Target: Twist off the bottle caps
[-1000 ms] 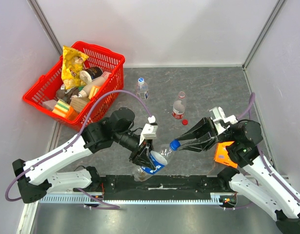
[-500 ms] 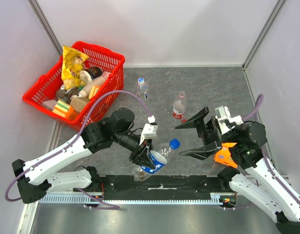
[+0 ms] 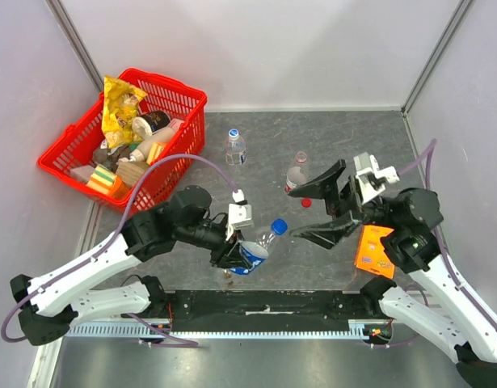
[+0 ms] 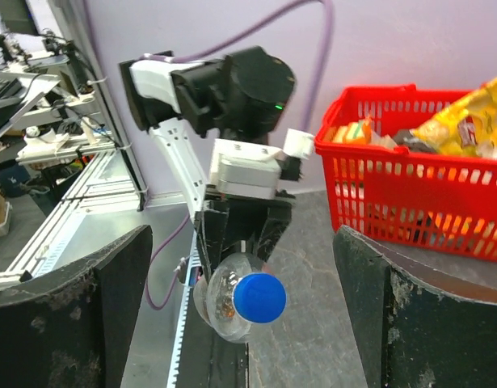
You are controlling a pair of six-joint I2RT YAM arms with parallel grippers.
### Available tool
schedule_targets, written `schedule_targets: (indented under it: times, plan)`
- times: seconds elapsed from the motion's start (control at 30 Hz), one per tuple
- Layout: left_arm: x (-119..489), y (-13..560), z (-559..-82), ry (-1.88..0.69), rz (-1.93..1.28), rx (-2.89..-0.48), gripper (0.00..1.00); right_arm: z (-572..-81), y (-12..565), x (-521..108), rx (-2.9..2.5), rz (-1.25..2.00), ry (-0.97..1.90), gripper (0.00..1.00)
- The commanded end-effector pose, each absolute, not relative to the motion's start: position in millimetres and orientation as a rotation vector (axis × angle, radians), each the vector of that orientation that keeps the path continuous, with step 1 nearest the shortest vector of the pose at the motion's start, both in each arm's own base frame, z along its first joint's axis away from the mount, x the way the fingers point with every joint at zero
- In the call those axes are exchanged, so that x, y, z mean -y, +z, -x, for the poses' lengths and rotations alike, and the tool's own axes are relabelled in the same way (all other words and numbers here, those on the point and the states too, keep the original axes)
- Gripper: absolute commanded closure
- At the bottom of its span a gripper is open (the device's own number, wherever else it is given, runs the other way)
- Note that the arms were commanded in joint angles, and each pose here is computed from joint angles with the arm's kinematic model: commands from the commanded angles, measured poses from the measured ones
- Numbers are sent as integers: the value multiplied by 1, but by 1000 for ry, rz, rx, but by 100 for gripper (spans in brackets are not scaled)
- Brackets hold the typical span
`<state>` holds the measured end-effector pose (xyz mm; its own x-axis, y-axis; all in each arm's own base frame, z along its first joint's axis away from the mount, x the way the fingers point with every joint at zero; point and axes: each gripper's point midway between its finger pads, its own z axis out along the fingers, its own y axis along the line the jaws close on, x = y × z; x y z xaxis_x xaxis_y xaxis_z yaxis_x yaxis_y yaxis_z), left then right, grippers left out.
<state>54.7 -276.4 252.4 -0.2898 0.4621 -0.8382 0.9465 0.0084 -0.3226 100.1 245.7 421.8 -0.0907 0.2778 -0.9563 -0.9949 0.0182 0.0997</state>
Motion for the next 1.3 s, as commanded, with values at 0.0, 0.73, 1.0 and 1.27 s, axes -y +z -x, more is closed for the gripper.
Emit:
schedule_targets:
  times: [0.0, 0.73, 1.0, 1.27]
  plan:
    - [266, 251, -85, -1029, -1299, -1818, 95, -131, 413, -253, -1239, 824, 1345, 2]
    - [201, 213, -179, -311, -961, -1938, 96, -213, 337, -298, -1640, 585, 1412, 8]
    - [189, 192, -190, -194, -946, -1968, 97, -231, 317, -314, -1702, 512, 1478, 16]
    - [192, 184, -189, -191, -964, -1985, 98, -239, 290, -333, -1806, 488, 1526, 27]
